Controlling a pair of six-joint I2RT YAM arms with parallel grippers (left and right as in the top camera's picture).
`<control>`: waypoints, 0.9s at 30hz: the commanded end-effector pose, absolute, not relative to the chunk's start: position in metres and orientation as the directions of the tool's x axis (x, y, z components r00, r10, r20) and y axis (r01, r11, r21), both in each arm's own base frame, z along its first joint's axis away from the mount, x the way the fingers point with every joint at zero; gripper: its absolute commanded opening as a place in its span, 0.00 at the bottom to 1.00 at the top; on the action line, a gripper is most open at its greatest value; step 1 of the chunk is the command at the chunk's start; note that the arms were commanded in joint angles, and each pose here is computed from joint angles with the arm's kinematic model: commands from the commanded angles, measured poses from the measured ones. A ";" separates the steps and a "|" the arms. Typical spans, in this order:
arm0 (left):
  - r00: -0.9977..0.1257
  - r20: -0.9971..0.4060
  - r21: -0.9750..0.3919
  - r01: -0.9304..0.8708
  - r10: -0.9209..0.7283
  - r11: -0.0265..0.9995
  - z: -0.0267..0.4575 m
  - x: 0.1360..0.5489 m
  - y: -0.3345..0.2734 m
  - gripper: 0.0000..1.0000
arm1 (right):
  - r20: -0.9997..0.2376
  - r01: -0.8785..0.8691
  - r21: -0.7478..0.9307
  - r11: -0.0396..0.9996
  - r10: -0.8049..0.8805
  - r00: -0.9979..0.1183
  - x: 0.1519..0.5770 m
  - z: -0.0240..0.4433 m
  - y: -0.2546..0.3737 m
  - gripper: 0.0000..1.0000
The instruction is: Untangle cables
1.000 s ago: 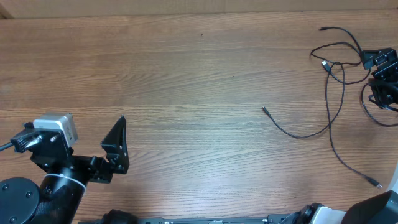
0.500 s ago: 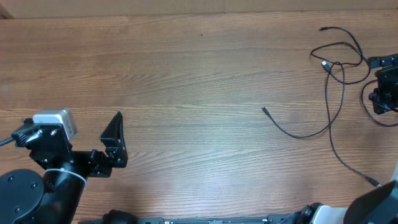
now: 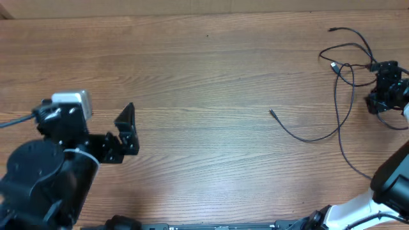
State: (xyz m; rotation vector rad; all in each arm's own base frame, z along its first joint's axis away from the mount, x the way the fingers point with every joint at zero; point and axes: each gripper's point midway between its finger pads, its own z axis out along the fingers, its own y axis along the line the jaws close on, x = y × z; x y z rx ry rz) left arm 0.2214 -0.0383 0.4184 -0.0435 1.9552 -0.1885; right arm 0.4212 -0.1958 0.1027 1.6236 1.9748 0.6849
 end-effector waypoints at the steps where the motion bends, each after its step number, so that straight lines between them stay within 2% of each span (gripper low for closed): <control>1: -0.414 -0.907 -0.112 0.059 -0.078 0.992 0.410 0.234 -0.041 0.99 | -0.022 0.682 0.722 0.116 0.989 -0.144 0.451 0.109 -0.192 0.99; 4: -0.427 -0.901 -0.108 0.057 -0.074 0.993 0.406 0.241 -0.044 0.99 | -0.002 0.596 0.796 0.106 0.985 -0.172 0.483 0.114 -0.180 1.00; 11: -0.419 -0.905 -0.110 0.058 -0.076 0.992 0.408 0.255 -0.048 1.00 | 0.029 0.597 0.795 0.110 0.976 -0.218 0.519 0.089 -0.157 1.00; 19: -0.418 -0.905 -0.111 0.058 -0.076 0.992 0.408 0.256 -0.048 1.00 | -0.003 0.667 0.738 0.105 0.988 -0.153 0.511 0.072 -0.169 1.00; 27: -0.412 -0.908 -0.113 0.059 -0.079 0.992 0.410 0.257 -0.048 0.99 | -0.122 0.688 0.705 0.172 0.985 -0.122 0.508 0.068 -0.191 0.86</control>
